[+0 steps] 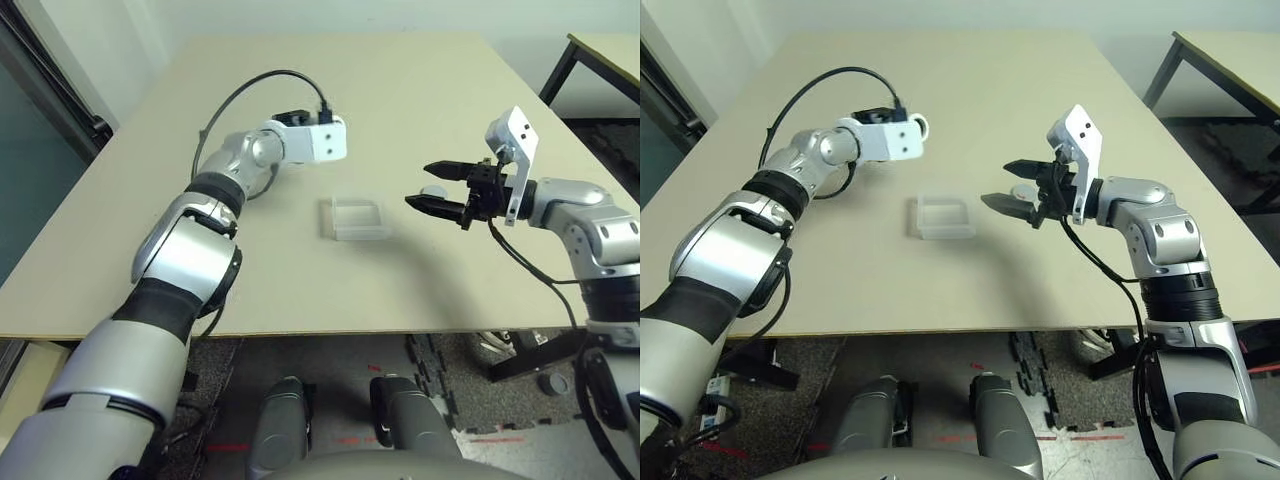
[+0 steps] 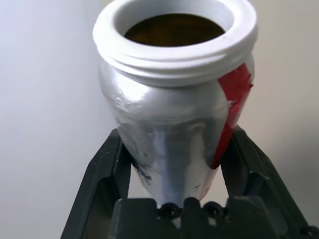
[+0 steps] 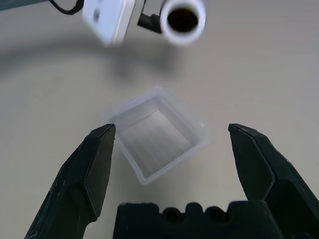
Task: Pour the medicine from the bottle into the box.
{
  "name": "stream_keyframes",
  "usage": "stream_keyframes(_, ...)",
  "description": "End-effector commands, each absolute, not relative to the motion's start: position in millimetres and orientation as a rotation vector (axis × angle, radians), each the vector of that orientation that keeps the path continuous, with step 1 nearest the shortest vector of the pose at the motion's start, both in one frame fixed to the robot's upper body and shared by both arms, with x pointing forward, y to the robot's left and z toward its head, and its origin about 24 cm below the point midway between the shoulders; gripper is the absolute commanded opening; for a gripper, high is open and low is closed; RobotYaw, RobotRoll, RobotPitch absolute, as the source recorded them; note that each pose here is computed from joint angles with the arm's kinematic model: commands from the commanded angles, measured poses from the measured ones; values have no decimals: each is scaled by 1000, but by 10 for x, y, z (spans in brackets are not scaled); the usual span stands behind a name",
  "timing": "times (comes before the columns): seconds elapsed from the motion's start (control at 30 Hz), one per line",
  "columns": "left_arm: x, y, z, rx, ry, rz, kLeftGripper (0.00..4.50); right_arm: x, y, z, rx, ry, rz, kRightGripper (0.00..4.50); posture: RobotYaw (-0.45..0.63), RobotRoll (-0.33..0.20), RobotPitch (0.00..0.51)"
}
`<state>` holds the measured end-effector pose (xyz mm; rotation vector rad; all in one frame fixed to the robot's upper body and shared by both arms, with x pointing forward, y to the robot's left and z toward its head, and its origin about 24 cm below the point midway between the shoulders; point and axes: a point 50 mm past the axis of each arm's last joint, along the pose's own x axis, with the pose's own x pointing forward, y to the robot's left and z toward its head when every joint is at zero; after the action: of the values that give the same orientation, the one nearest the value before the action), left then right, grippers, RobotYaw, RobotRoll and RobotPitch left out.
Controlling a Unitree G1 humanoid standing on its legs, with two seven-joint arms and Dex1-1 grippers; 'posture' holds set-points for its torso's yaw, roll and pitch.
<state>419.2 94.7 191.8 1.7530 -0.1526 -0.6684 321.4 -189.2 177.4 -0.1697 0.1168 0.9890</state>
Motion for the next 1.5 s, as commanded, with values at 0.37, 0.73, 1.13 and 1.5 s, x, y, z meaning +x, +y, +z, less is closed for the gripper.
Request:
stream_keyframes(0.37, 4172, 751, 1832, 2388, -348, -703, 2773, 3239, -1765, 1803, -145, 58, 964, 4500, -185, 0, 46)
stream_keyframes(0.73, 4154, 659, 1840, 2340, -376, -714, 2773, 3238, -1769, 1792, -141, 59, 961, 4500, -180, 0, 56)
stream_keyframes(1.13, 4145, 564, 1840, 2527, -486, -703, 2773, 3268, -1735, 1789, -138, 67, 974, 4500, -159, 0, 61)
stream_keyframes(1.5, 4136, 528, 1829, 2515, -488, -708, 2773, 3275, -1729, 1787, -133, 66, 972, 4500, -161, 0, 59)
